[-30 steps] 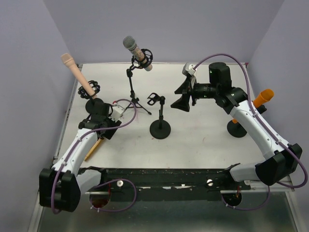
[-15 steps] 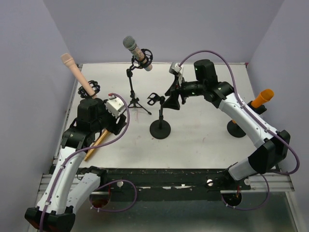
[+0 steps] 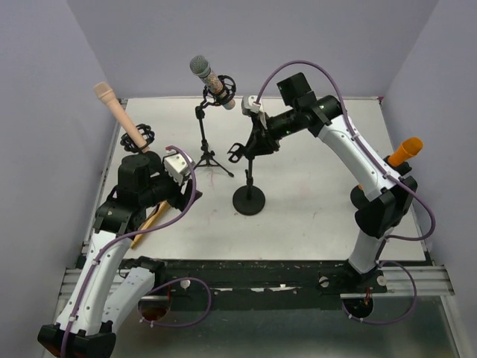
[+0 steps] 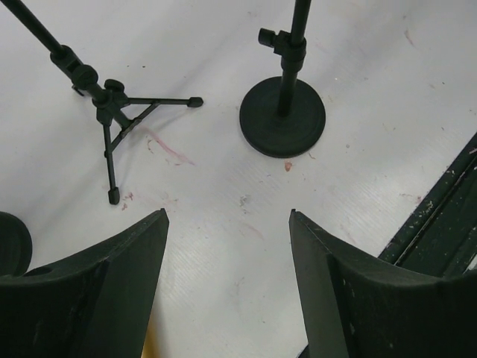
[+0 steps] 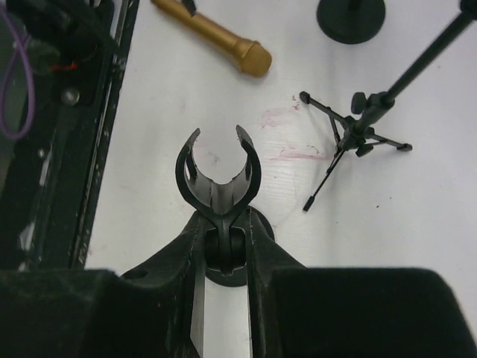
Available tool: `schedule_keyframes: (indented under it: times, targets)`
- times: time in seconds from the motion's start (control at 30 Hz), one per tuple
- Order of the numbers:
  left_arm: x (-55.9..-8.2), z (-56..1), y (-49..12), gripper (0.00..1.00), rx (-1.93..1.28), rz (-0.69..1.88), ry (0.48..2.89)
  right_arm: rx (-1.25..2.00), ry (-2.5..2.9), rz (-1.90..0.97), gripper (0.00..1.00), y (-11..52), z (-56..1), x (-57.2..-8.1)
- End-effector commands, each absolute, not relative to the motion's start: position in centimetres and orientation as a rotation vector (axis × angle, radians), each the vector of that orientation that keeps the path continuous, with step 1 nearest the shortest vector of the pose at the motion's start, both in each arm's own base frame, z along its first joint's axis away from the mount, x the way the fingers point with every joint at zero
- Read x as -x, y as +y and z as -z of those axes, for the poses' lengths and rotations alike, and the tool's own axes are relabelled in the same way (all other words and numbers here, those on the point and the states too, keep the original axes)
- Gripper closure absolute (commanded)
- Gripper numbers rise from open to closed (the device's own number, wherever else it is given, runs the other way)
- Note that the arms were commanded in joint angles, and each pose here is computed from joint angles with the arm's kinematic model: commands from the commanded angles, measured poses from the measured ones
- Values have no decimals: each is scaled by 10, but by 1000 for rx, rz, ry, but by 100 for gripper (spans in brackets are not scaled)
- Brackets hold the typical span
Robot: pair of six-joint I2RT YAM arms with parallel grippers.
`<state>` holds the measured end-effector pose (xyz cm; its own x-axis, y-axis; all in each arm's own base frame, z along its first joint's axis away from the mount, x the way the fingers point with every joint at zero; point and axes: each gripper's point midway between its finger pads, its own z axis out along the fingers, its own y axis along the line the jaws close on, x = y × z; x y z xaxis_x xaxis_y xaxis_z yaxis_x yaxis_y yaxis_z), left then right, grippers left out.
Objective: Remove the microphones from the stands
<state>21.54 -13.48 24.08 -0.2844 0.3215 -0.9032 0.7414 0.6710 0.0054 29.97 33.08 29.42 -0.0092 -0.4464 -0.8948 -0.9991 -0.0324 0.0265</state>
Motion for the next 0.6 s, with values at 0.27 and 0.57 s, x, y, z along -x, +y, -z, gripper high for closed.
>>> schedule_keyframes:
  times: [0.27,0.57]
  targets:
    - [-197,-247,-159,26,-905,693,1797,1992,1175,-753,43,306,-284,-289]
    - [-208,-255,-158,27,-866,665,1809,1562,1551,-830,24,303,-298,-284]
